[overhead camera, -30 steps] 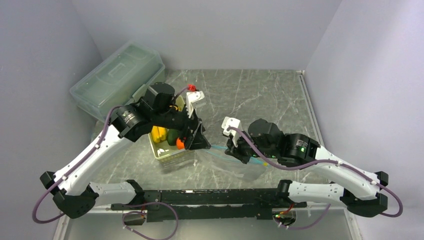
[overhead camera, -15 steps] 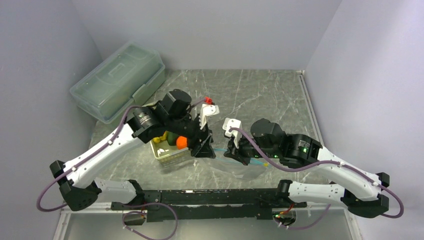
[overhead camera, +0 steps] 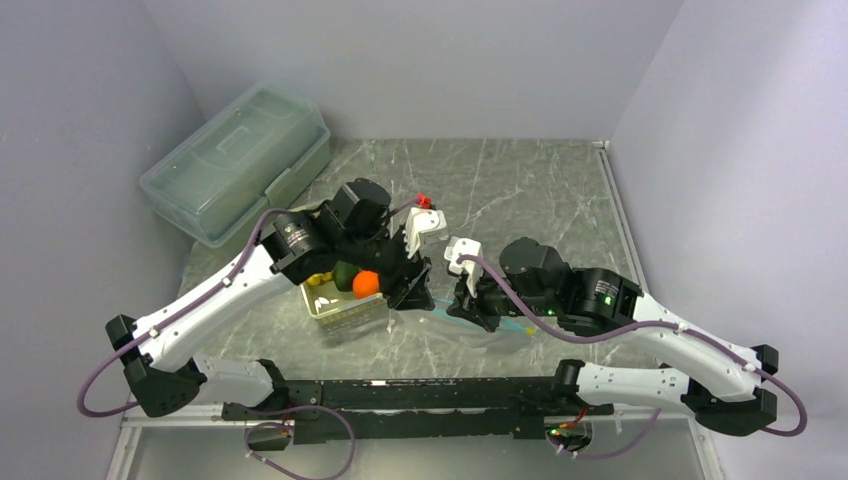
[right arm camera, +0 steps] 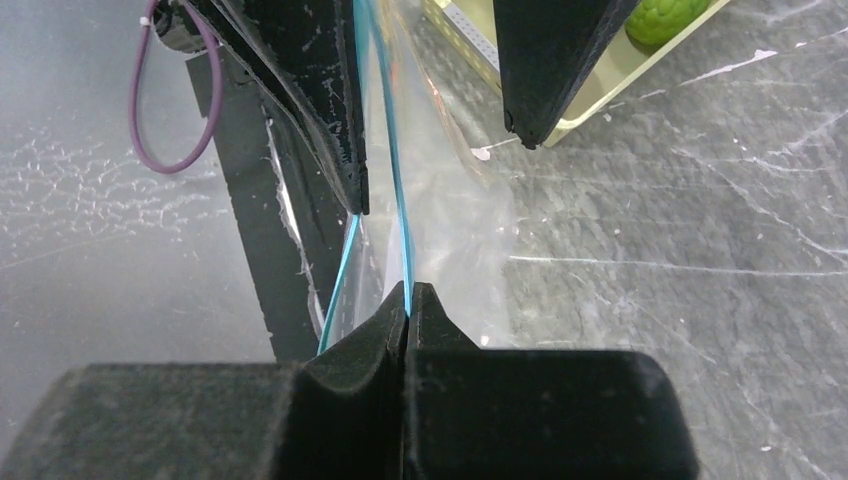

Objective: Place the food in the zip-top bag and seal the zipper

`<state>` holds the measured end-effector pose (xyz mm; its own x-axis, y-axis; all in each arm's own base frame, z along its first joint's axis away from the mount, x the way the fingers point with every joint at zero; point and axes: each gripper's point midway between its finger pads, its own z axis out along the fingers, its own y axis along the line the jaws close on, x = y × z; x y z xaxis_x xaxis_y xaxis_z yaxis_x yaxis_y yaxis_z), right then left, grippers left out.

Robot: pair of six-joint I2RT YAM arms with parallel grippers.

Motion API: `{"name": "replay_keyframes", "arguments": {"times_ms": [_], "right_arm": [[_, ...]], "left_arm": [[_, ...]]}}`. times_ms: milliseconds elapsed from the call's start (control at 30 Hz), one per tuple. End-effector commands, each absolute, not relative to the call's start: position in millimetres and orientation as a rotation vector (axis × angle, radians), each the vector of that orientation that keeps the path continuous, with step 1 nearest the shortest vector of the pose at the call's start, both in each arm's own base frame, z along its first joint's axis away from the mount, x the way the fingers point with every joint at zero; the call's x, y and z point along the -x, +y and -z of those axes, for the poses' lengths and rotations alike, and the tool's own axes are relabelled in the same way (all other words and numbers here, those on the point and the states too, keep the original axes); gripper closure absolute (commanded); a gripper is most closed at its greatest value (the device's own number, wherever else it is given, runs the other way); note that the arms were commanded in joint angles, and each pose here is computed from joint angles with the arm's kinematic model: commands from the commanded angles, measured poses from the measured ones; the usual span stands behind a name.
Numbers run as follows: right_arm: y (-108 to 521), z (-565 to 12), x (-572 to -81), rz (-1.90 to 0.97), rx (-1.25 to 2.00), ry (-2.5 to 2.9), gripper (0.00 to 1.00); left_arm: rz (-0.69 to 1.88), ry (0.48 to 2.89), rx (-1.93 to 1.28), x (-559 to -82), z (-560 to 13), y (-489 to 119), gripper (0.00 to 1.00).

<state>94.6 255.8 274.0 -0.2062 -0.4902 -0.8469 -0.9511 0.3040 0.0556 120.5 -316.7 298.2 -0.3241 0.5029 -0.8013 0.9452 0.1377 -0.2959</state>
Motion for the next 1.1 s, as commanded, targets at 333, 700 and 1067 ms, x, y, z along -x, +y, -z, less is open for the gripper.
{"name": "replay_keyframes", "arguments": {"times_ms": [333,700,1067], "right_arm": [[262.0,-282.7,-96.1,-0.814,1.257,1.782,1.00],[263.8,-290.8,-95.1,-0.840,1.237,1.758,1.00],[263.8,-300.6,-96.8,-0.854,1.190,1.752,1.00]], "left_arm": [[1.105,1.751,-1.402,-118.5,-330.2,-318.9,0.33],[1.142,1.781,-1.440,-116.6,-312.0,-326.2,0.38],[1.129,1.828,-1.461,-119.2,-294.6,-330.2,0.46]]}}
